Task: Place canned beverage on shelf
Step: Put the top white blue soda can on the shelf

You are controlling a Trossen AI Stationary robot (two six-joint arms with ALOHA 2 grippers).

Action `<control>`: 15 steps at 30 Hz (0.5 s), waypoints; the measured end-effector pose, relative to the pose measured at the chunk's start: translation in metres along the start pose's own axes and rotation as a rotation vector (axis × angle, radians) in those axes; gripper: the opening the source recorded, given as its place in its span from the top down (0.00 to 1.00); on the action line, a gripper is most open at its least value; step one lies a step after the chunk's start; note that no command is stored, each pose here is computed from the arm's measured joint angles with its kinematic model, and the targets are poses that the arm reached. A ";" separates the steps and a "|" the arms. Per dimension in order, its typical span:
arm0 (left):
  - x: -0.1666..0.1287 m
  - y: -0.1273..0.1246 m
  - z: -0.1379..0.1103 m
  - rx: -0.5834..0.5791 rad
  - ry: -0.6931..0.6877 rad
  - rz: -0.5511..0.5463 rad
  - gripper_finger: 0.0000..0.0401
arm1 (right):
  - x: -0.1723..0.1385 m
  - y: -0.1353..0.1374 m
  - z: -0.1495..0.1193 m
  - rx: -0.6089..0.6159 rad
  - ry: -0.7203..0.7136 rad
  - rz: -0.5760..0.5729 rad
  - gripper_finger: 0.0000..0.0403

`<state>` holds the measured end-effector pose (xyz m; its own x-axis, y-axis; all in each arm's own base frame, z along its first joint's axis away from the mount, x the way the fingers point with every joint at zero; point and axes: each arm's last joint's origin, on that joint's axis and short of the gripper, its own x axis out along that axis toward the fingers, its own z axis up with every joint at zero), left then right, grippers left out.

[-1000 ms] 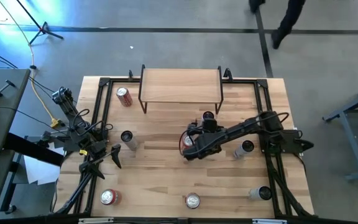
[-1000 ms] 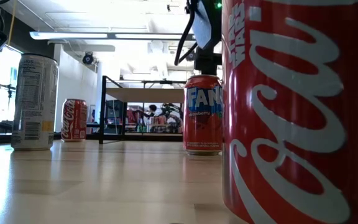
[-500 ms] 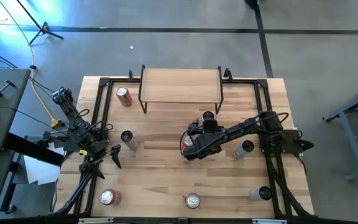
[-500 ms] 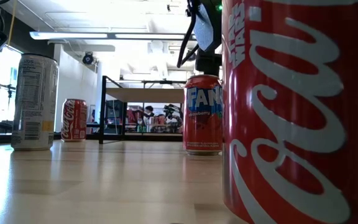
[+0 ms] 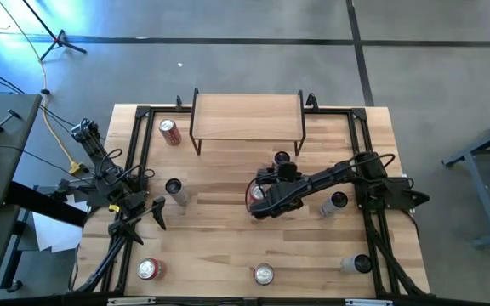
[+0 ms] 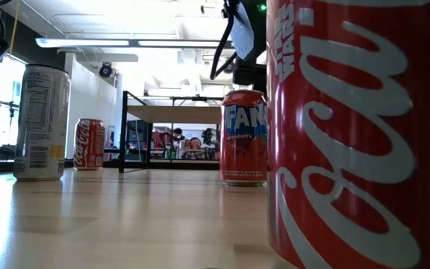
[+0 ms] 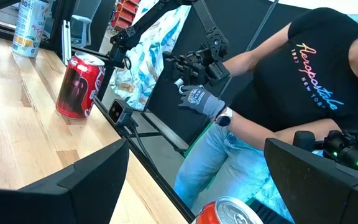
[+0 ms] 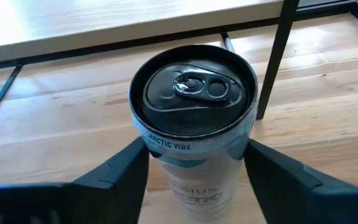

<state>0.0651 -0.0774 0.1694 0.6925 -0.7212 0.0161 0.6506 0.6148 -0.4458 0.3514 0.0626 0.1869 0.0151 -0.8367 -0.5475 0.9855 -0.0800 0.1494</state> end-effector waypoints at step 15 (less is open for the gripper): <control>0.000 0.000 0.000 0.000 -0.001 0.000 0.10 | 0.000 -0.002 0.000 -0.056 0.027 -0.030 0.14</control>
<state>0.0651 -0.0774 0.1695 0.6928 -0.7209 0.0167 0.6505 0.6149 -0.4458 0.3494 0.0629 0.1868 -0.0104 -0.8193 -0.5732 0.9935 -0.0734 0.0867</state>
